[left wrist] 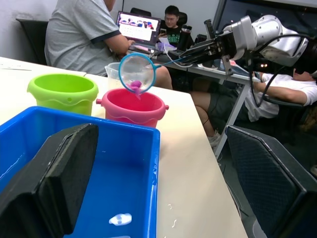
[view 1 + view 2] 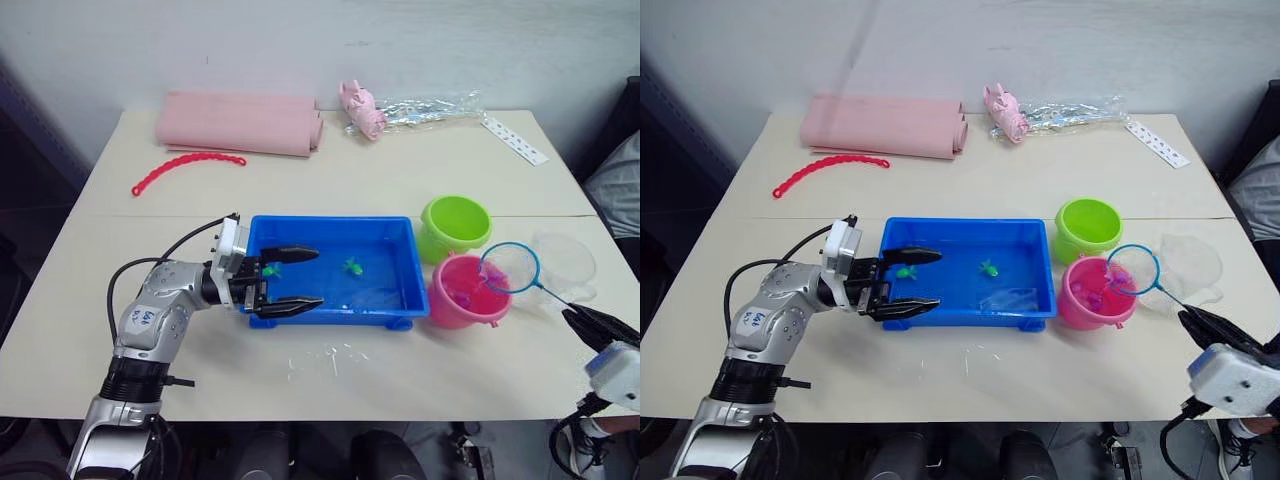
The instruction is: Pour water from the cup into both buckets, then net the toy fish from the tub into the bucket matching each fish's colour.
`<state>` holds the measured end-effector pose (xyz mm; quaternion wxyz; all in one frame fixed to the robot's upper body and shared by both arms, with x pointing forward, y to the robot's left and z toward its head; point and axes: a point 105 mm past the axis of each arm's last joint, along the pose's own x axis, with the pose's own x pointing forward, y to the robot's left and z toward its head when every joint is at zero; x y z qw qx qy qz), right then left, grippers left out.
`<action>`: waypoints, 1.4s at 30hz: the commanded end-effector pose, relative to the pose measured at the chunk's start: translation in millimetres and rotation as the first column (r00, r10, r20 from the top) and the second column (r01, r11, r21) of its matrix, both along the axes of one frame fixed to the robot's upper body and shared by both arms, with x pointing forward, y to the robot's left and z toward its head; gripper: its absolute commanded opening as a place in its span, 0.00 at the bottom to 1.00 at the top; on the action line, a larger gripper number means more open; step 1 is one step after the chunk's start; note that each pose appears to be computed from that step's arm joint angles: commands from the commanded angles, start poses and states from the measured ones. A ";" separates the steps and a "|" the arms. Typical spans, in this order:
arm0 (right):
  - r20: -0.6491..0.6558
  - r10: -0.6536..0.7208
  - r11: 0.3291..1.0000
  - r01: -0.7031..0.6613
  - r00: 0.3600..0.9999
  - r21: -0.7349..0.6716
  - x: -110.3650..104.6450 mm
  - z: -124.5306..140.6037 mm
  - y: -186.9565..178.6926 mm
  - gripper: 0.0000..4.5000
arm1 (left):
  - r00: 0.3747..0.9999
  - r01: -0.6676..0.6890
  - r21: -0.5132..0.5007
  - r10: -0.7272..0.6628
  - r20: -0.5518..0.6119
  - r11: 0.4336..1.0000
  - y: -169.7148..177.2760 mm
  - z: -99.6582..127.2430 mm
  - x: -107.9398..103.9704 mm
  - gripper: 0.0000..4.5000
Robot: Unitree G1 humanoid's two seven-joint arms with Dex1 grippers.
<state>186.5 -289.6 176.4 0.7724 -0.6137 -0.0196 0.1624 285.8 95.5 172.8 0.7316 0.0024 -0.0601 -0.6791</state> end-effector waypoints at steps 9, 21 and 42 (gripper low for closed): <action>0.200 0.117 0.908 -0.023 0.973 -0.418 7.5 3.0 18.7 0.00 | 0.999 -0.028 -0.075 0.029 0.014 0.997 -6.1 0.0 18.3 1.00; 0.194 0.163 0.862 -0.044 0.967 -0.505 -2.8 -14.5 23.1 0.00 | 1.000 -0.026 -0.084 0.025 -0.010 0.996 -4.4 -7.1 20.7 1.00; 0.236 0.125 0.868 0.009 0.964 -0.496 -2.3 -12.3 20.7 0.00 | 1.000 -0.031 -0.067 0.031 0.004 0.997 1.0 -5.0 15.6 1.00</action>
